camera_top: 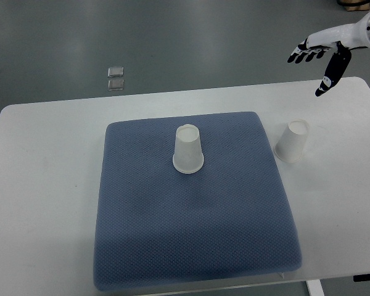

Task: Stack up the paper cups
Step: 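Raise the right hand and swing it over the second white cup, then lower the right hand and close its fingers around the white cup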

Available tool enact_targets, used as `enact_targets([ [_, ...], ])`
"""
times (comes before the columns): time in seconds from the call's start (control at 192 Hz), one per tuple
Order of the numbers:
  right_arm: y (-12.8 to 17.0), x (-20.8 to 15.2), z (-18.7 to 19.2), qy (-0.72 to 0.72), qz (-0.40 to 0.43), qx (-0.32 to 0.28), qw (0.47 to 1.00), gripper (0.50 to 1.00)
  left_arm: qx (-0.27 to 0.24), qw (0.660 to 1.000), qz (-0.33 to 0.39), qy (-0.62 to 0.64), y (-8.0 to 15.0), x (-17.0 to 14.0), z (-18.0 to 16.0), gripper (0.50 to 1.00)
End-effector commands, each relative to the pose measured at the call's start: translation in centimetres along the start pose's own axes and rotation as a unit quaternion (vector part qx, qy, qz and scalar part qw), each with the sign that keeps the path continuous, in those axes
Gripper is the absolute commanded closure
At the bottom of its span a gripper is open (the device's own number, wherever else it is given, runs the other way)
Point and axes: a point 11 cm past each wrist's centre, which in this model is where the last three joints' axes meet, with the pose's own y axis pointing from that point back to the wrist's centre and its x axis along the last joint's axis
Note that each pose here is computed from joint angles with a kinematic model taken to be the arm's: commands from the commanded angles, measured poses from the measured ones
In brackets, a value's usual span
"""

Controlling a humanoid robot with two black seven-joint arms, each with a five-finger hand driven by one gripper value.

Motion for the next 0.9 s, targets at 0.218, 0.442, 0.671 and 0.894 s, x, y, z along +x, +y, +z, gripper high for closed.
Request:
enact_targets([
  [0.218,-3.8,-3.9,2.5,0.011,0.001,-0.036,0.999,0.585,0.000,1.000,0.000,0.000,0.0,0.0,0.0,0.500],
  [0.442,-5.1,-5.7,2.8,0.004,-0.007,-0.037,0.999,0.585,0.000,1.000,0.000,0.000,0.0,0.0,0.0,0.500],
  [0.671,-6.3,-7.4,3.1,0.001,-0.015,-0.040,0.999,0.585,0.001,1.000,0.000,0.001,0.0,0.0,-0.1,0.500],
  [0.894,-7.5,-8.8,3.2,0.003,-0.020,-0.044,0.999,0.587,0.001,1.000,0.000,0.001,0.0,0.0,-0.1,0.500],
])
